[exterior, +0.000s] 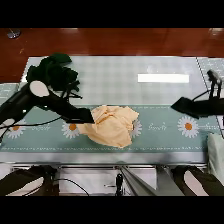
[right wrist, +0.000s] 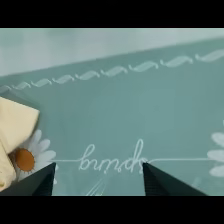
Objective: Fold the shirts.
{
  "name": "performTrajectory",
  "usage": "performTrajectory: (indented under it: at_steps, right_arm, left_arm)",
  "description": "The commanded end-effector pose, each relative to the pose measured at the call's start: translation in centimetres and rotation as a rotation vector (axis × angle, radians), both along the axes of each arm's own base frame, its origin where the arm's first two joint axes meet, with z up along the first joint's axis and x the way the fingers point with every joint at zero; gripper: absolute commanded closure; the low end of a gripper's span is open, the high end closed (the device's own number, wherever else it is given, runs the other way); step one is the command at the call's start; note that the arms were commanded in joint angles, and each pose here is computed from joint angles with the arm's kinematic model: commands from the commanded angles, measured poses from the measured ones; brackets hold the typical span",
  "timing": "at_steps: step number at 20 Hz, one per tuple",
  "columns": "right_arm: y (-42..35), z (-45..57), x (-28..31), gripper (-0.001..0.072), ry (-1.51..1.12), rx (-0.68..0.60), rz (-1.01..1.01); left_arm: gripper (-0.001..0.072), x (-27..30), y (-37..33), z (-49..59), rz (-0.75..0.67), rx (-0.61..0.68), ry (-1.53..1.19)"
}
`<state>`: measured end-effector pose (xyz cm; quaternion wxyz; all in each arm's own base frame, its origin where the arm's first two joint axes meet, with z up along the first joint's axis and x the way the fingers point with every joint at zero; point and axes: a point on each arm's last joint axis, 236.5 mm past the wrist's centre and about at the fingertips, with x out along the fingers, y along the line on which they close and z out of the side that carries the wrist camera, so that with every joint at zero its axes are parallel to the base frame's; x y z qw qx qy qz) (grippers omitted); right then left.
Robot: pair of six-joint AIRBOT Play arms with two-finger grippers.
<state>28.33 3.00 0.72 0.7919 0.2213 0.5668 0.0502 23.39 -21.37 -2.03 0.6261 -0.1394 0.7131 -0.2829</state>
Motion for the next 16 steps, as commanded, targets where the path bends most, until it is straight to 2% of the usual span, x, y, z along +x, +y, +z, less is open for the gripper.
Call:
performTrajectory:
  at_steps: [1, 3, 4, 5, 9, 12, 16]
  right_arm:
    - [1.5, -5.3, -3.6, 0.0093, 0.088, 0.104, -0.063]
    - [2.6, -5.8, -3.5, 0.0093, 0.068, 0.161, -0.074]
    - [3.0, -5.6, -3.3, 0.0093, 0.055, 0.185, -0.078]
    - [3.3, -5.3, -2.9, 0.0093, 0.045, 0.206, -0.088]
    - [5.2, -5.3, -2.1, 0.0093, 0.060, 0.309, -0.096]
    - [10.2, -6.7, -1.0, 0.0093, 0.101, 0.387, -0.036]
    - [15.0, -9.8, 0.3, 0.0093, 0.229, 0.370, 0.083]
  left_arm:
    - [0.0007, -1.5, -3.0, -2.3, -0.053, -0.064, 0.118]
    - [0.0017, -1.0, -4.6, -3.1, -0.067, -0.086, 0.074]
    - [0.0248, -0.2, -5.3, -3.0, -0.059, -0.104, 0.037]
    - [0.0686, 0.6, -5.8, -2.7, -0.050, -0.124, -0.001]
    - [0.0684, 3.1, -6.1, 0.1, -0.066, -0.173, -0.074]
    - [0.0684, 4.8, -5.5, 2.0, -0.049, -0.192, -0.117]
    - [0.0684, 4.8, -5.1, 3.2, -0.056, -0.203, -0.123]
